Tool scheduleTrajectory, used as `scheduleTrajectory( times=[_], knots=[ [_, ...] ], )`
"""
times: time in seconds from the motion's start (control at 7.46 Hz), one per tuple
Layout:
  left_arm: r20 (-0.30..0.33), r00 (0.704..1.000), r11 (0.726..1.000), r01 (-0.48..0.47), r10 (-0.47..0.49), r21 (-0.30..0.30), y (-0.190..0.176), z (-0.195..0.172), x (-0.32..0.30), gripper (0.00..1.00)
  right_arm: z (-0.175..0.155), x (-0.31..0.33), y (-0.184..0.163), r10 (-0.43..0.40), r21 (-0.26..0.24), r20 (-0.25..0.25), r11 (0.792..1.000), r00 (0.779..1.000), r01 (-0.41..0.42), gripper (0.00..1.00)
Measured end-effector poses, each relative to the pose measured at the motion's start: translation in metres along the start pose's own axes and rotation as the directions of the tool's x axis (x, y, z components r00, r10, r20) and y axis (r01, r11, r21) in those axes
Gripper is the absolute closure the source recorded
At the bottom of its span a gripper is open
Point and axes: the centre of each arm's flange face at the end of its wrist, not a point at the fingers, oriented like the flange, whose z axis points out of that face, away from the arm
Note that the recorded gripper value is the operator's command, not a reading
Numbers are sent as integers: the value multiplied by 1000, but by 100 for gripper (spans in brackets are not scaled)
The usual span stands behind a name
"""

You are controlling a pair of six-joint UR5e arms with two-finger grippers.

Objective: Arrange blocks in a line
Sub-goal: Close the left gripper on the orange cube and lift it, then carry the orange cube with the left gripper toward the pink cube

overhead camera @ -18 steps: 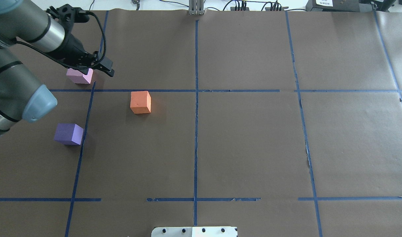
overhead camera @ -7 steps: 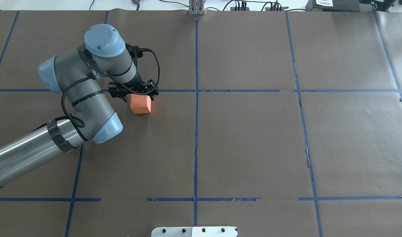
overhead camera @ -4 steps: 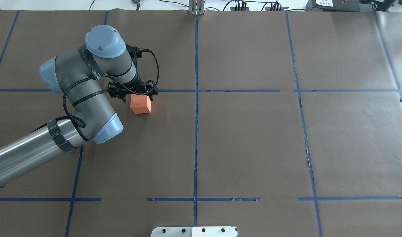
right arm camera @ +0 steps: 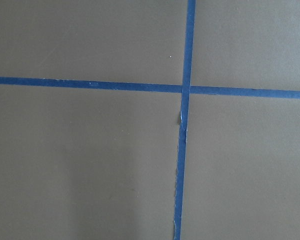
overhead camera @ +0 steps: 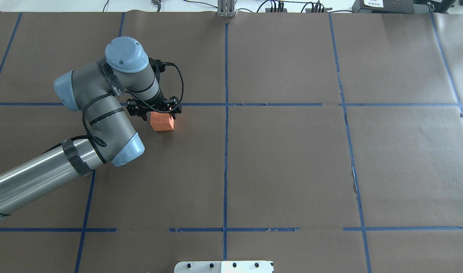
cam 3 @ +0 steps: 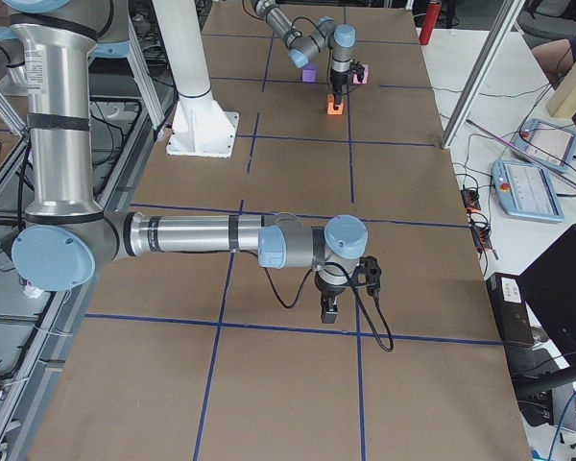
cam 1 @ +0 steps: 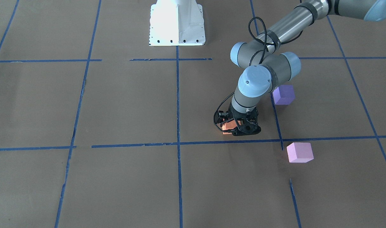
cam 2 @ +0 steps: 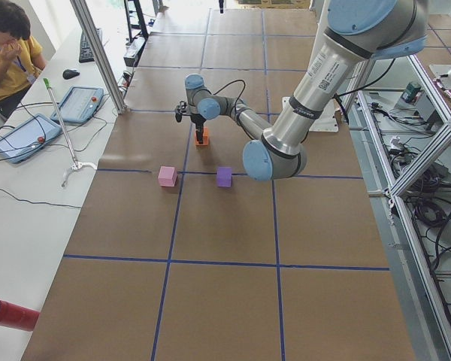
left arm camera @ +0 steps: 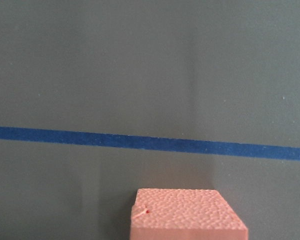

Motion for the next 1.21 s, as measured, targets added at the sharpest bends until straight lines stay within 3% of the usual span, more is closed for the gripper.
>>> scheduleTrajectory(
  times=[0.4,0.8,1.21],
  knots=[
    [-16,1000,1000,-15,15,9,2,-3,2,78,0,0,0,0,0,0,1000,1000,0,0],
    [-61,997,997,-47,51,62,0,-54,-6,82,0,0,0,0,0,0,1000,1000,0,0],
    [-46,985,982,-158,164,103,-5,-102,-98,82,0,0,0,0,0,0,1000,1000,0,0]
  ],
)
